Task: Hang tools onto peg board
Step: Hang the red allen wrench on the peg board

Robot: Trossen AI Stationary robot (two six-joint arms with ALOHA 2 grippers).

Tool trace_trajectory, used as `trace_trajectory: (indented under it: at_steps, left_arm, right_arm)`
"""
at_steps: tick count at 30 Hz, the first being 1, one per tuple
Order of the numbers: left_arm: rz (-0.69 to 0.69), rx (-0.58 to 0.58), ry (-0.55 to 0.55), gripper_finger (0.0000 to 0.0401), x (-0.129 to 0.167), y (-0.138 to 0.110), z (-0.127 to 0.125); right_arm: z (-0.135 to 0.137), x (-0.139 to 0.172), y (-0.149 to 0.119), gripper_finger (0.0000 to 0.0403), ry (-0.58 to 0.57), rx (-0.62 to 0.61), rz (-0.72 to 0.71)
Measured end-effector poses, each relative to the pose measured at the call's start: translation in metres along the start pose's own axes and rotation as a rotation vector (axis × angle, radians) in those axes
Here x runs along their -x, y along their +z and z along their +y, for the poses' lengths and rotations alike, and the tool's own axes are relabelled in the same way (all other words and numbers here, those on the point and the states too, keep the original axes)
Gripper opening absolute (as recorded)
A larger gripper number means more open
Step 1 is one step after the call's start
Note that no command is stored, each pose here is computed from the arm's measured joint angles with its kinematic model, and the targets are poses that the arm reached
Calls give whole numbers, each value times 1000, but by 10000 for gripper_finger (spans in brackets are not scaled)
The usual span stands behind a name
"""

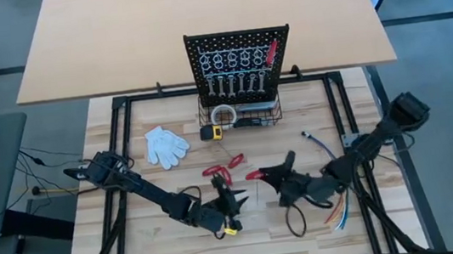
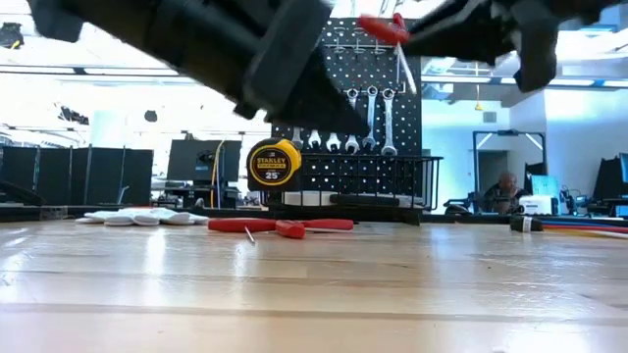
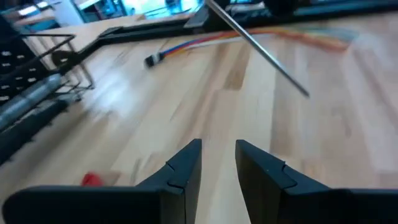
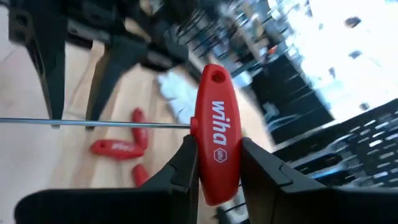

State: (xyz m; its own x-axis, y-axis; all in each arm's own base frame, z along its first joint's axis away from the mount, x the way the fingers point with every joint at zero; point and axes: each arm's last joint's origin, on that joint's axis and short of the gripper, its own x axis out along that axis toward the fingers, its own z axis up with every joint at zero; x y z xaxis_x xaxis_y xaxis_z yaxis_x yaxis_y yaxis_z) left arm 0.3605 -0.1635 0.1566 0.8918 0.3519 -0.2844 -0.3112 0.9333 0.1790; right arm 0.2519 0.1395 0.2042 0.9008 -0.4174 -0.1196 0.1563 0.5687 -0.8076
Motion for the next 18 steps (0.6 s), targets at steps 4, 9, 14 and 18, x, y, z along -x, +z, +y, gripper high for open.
trace_trajectory:
  at_steps: [4, 9, 14, 18]
  left_arm:
    - [-53, 73, -77, 102, -6, 8, 3]
    - [-90, 119, -192, 118, -10, 14, 5]
    - [-80, 150, -217, 141, -10, 14, 4]
    - [-47, 128, -237, 150, -10, 10, 3]
  right_arm:
    - [8, 6, 7, 87, -28, 65, -29]
    - [16, 3, 7, 87, -74, 139, -4]
    - [22, -1, 4, 87, -83, 175, 25]
    - [25, -3, -1, 47, -113, 271, 93]
